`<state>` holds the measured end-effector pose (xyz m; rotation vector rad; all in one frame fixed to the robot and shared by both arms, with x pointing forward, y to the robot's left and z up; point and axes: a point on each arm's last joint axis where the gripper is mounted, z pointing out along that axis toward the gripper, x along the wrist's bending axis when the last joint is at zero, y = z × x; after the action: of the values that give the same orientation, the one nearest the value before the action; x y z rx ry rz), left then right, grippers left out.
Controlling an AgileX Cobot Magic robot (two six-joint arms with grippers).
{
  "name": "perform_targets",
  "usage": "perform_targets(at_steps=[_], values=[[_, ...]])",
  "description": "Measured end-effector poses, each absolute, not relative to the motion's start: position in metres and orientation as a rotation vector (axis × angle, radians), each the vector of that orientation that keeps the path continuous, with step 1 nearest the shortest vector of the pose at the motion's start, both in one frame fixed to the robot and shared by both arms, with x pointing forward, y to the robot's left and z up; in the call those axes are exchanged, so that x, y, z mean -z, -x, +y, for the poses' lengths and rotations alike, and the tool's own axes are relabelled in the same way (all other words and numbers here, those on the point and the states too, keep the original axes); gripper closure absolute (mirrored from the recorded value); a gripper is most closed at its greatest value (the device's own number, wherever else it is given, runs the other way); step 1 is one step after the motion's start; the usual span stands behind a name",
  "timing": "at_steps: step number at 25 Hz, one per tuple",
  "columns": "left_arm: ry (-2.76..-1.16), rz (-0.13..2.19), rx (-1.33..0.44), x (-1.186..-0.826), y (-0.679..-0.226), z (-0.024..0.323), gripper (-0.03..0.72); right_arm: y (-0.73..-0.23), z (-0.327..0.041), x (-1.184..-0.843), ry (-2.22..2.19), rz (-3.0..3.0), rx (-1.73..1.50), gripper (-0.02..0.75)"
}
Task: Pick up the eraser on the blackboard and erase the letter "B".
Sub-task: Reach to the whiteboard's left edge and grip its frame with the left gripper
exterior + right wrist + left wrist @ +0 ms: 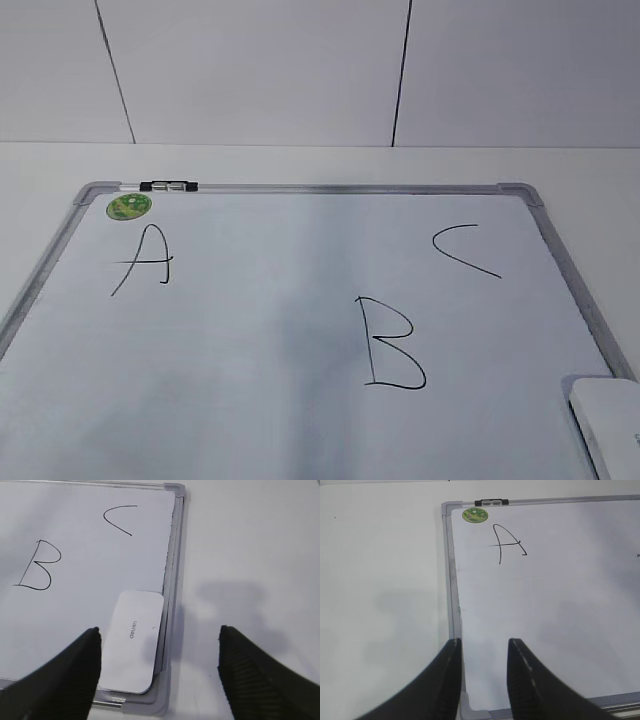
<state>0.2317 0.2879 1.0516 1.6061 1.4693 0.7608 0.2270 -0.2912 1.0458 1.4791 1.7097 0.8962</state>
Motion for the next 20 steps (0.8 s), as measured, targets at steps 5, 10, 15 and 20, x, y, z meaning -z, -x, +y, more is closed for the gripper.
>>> perform_targets(at_steps=[5,10,15,20], values=[[-1.605,1.468,-0.759,-1.052,-0.232,0.288,0.452,-0.230,-0.289,-1.047,-1.517,1.758,-0.892,0.163],[-1.612,1.477,-0.750,-1.052,-0.234,0.288,0.449,-0.241,-0.286,-1.054,-1.623,1.881,-0.848,0.163],[-1.666,1.539,-0.688,-1.051,-0.247,0.287,0.449,-0.255,-0.285,-1.068,-1.762,1.885,-0.837,0.163],[-1.716,1.596,-0.626,-1.050,-0.258,0.287,0.449,-0.273,-0.285,-1.075,-1.873,1.892,-0.800,0.163]])
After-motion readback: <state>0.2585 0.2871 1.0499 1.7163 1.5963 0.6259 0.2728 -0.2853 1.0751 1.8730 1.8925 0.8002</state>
